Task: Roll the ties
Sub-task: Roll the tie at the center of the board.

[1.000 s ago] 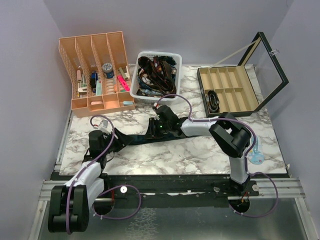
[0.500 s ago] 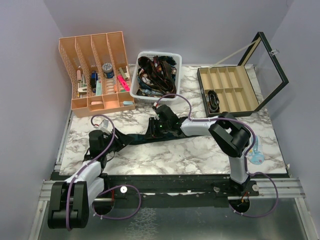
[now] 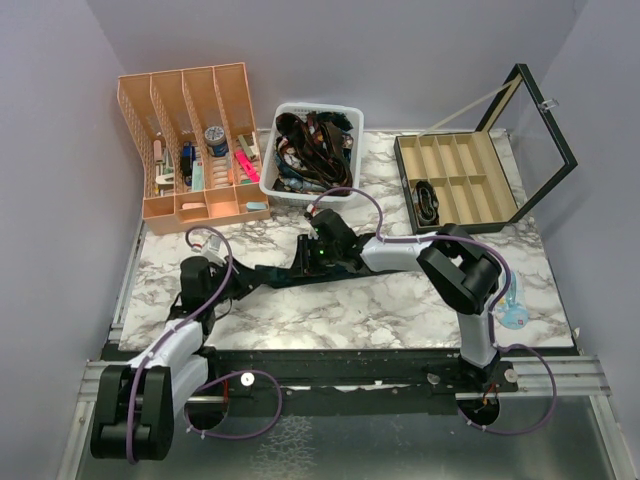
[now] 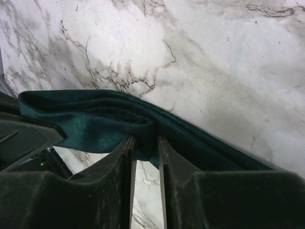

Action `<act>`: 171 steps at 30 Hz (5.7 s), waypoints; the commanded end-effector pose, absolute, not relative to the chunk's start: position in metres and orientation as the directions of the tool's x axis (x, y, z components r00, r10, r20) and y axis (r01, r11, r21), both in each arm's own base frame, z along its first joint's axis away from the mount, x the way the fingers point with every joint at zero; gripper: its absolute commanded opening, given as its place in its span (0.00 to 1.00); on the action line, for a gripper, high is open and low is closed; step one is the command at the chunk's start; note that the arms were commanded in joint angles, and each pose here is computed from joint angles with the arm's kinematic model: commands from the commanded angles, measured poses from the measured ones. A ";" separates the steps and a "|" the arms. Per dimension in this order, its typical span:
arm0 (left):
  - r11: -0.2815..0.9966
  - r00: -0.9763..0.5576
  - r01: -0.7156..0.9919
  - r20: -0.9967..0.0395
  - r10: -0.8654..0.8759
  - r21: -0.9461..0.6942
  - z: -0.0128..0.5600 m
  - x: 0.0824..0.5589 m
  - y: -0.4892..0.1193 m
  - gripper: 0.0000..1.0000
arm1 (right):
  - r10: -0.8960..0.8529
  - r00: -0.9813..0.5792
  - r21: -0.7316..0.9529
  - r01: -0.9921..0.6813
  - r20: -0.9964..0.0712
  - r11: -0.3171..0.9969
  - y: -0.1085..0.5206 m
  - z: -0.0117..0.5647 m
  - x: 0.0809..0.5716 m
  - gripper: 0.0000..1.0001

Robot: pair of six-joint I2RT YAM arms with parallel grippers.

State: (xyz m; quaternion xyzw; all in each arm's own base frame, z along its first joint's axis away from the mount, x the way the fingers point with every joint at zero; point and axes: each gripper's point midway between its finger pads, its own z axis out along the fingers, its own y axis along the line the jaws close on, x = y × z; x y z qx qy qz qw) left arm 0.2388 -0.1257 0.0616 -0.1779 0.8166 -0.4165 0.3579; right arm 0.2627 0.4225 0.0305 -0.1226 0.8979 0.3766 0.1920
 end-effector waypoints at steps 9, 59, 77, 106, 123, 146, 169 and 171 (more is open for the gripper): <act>0.791 -0.655 -0.021 -0.590 -0.472 -0.611 0.080 0.260 -0.117 0.00 | -0.087 -0.872 0.612 -0.406 -0.482 0.679 0.421 0.061 0.265 0.37; 0.997 -0.652 0.059 -0.758 -0.005 -0.058 0.088 0.283 -0.236 0.00 | 0.180 -0.804 0.561 -0.218 -0.567 0.799 0.272 0.074 0.303 0.32; 0.982 -0.665 0.188 -0.737 0.123 -0.005 0.076 0.288 -0.287 0.00 | 0.147 -0.893 0.564 -0.135 -0.425 0.815 0.265 0.016 0.292 0.27; 0.947 -0.690 0.297 -0.713 0.126 -0.119 0.057 0.294 -0.354 0.20 | 0.353 -0.632 0.323 0.167 -0.690 0.932 0.145 0.075 0.300 0.41; 0.852 -0.660 0.415 -0.750 0.039 -0.320 0.110 0.290 -0.397 0.57 | 0.281 -0.734 0.435 -0.021 -0.618 0.900 0.167 0.074 0.300 0.41; 0.740 -0.688 0.344 -0.692 -0.219 -0.578 0.113 0.288 -0.279 0.84 | 0.126 -0.866 0.630 -0.245 -0.484 0.737 0.240 0.078 0.303 0.64; 0.667 -0.751 0.377 -0.634 -0.186 -0.643 0.073 0.297 -0.290 0.84 | 0.079 -0.888 0.517 -0.189 -0.452 0.835 0.224 0.032 0.313 0.34; 0.657 -0.759 0.376 -0.624 -0.187 -0.654 0.070 0.297 -0.293 0.84 | 0.075 -0.889 0.509 -0.187 -0.451 0.840 0.222 0.029 0.312 0.34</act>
